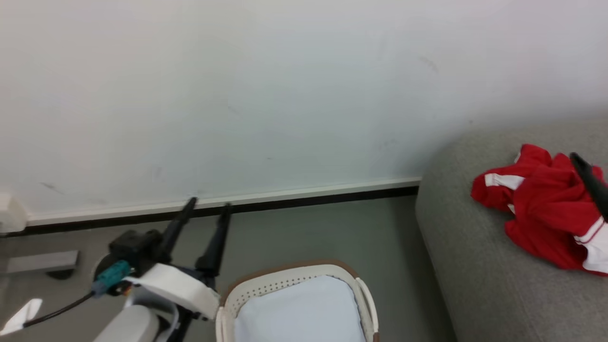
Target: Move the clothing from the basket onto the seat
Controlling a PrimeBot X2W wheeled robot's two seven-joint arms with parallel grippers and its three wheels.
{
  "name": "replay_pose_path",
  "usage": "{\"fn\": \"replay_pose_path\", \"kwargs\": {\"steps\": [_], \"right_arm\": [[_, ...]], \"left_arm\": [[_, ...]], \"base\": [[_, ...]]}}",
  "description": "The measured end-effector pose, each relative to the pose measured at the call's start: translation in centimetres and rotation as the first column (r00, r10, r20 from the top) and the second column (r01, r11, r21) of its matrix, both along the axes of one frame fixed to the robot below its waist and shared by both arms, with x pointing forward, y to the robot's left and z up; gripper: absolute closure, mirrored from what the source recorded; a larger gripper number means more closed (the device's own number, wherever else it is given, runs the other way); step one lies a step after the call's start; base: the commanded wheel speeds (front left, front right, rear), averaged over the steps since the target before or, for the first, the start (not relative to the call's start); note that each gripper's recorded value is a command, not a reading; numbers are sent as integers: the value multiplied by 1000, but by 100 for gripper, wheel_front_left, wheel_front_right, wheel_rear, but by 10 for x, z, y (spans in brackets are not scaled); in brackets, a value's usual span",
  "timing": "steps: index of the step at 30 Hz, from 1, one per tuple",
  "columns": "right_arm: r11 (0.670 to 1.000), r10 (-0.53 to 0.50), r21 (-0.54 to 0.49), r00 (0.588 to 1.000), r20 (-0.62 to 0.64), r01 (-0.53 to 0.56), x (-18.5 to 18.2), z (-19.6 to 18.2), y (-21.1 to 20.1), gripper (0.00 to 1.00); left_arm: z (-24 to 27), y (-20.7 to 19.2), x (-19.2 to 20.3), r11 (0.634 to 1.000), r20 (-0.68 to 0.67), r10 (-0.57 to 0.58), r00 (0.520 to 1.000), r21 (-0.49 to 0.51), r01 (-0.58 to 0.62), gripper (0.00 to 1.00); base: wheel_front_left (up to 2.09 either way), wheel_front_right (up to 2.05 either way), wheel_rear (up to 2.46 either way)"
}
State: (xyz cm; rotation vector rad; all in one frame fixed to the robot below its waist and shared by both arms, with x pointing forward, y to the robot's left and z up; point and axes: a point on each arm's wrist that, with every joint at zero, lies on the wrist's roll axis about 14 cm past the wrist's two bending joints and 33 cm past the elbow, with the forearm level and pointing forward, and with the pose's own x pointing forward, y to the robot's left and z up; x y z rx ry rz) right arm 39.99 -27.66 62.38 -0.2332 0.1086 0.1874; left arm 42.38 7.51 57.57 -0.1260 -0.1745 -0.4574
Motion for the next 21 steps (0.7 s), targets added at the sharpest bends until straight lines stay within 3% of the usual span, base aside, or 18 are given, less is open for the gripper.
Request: {"fn": "replay_pose_path", "kwargs": {"steps": [7, 13, 21], "right_arm": [[974, 100, 191, 987, 127, -123, 4, -7, 63, 0], [954, 80, 279, 990, 120, -110, -5, -49, 84, 0], [920, 28, 385, 993, 114, -70, -30, -107, 111, 0]], "left_arm": [[-2, 72, -14, 972, -7, 233, 973, -29, -233, 0], [-20, 111, -38, 928, -57, 365, 929, -53, -368, 0], [-38, 129, -62, 889, -99, 441, 892, -93, -449, 0]], "base": [[0, 0, 0], [0, 0, 0], [0, 0, 0]]}}
